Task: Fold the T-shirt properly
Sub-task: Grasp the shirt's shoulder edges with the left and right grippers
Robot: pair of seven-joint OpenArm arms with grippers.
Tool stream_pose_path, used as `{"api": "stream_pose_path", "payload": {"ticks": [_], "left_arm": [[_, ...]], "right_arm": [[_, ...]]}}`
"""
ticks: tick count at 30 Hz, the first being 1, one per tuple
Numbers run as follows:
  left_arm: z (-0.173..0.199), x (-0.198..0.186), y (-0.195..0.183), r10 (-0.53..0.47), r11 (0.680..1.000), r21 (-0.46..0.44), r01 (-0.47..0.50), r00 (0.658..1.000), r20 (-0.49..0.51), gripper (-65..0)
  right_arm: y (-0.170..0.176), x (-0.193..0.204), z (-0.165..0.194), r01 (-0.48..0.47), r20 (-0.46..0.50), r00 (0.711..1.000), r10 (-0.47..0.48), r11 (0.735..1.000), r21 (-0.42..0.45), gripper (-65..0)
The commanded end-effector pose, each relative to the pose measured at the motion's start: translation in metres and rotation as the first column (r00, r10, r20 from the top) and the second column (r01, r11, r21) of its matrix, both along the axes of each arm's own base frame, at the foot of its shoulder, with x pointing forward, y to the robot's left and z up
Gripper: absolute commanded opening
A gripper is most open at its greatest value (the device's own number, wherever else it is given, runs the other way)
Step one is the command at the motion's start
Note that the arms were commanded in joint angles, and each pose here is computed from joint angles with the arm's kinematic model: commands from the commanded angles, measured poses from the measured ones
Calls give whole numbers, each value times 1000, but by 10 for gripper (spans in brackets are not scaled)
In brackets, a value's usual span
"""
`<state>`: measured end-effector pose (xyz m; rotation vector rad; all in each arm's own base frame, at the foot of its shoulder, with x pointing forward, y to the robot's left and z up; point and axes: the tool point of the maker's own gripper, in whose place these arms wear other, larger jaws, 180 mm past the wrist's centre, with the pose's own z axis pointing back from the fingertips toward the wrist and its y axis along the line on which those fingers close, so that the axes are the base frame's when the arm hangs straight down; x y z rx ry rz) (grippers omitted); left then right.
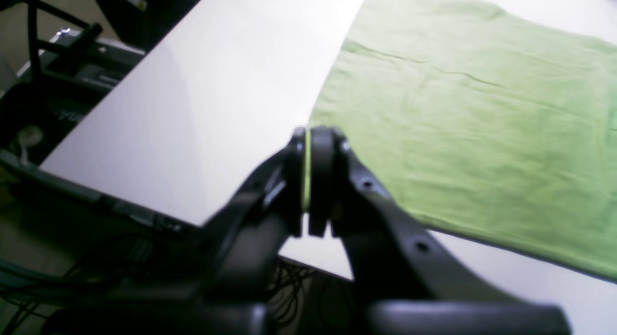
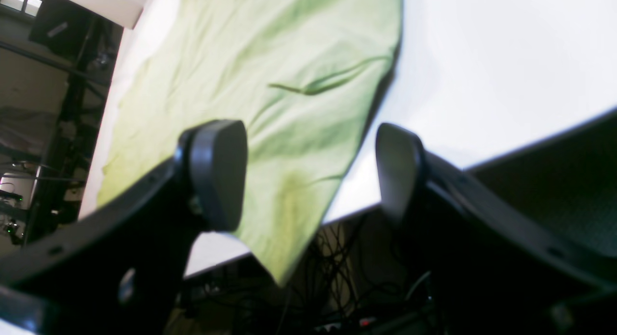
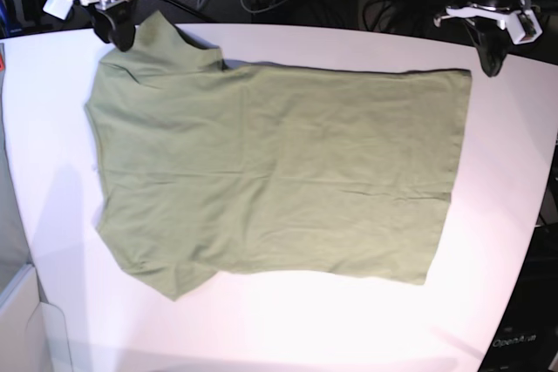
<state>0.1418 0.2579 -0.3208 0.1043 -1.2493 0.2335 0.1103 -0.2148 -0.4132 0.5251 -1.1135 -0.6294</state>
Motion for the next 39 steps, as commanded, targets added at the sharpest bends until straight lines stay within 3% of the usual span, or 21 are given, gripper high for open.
{"api": "stream_pose_path", "payload": {"ticks": [1, 14, 22, 31, 39], "left_arm": [[9, 0, 1, -1, 1000, 11, 0, 999, 32, -639], [9, 0, 2, -2, 1000, 12, 1, 999, 32, -639], [9, 1, 2, -2, 1000, 12, 1, 999, 34, -639], [11, 1, 1, -4, 1000, 15, 3, 999, 37, -639], [11, 1, 1, -1, 1000, 12, 1, 999, 37, -639]], "right_arm": [[-1, -3, 3, -1, 0, 1000, 1, 1000, 12, -235], [34, -6, -10, -75, -49, 996, 79, 994, 83, -242], [35, -5, -9, -74, -46, 996, 78, 994, 84, -247], [35, -5, -9, -77, -46, 996, 81, 993, 84, -443], [34, 2, -10, -84, -38, 995, 88, 993, 79, -470]]}}
